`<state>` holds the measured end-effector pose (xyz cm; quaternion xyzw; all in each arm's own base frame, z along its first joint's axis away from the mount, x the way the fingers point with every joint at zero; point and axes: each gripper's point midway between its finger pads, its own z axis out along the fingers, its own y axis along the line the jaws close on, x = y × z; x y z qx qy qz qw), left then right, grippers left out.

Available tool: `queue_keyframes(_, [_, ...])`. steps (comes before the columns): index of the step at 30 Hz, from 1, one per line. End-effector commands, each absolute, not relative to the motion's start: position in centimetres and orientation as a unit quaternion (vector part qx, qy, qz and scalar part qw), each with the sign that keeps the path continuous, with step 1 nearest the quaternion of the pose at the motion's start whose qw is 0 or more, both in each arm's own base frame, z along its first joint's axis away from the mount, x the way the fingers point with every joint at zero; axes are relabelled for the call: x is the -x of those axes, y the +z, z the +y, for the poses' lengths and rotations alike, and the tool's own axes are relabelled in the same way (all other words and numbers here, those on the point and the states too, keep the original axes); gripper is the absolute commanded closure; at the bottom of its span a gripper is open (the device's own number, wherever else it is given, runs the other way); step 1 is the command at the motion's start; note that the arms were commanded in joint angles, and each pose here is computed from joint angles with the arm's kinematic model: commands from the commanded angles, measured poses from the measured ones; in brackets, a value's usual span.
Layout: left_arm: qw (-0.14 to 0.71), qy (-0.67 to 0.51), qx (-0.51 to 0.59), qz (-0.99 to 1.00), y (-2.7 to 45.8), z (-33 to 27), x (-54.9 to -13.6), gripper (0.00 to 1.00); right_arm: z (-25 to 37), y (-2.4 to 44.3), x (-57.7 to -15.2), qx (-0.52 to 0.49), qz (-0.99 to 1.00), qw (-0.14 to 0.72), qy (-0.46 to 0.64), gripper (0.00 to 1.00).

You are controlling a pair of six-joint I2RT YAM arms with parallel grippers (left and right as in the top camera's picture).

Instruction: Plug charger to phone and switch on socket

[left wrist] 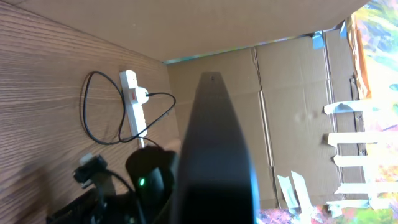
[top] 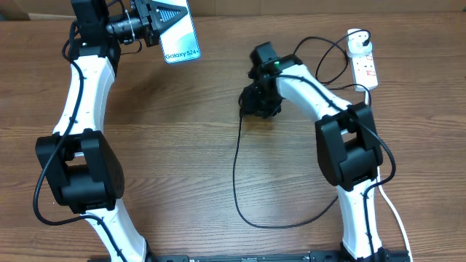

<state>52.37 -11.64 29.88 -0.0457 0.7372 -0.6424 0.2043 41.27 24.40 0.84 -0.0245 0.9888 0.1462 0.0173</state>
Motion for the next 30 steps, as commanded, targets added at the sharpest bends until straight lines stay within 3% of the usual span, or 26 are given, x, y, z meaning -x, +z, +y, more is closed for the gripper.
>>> queue_keyframes(1, [0.208,-0.646,0.023,0.734,30.4,-11.8,-51.8,0.96,25.8,0.2,-40.4,0.010,0.994,0.033,0.106,0.51])
queue_keyframes(8, [0.203,-0.649,0.017,0.733,30.5,-11.9,-51.5,0.96,26.1,-0.2,-40.2,-0.001,0.997,0.060,0.055,0.51])
queue_keyframes(19, [0.201,-0.651,0.012,0.732,30.6,-12.0,-51.4,0.96,24.9,-2.8,-38.4,-0.013,0.999,0.023,0.028,0.58])
queue_keyframes(30, [0.200,-0.652,0.012,0.731,30.6,-12.0,-51.3,0.96,25.4,-4.6,-37.8,-0.012,0.998,0.016,0.057,0.96])
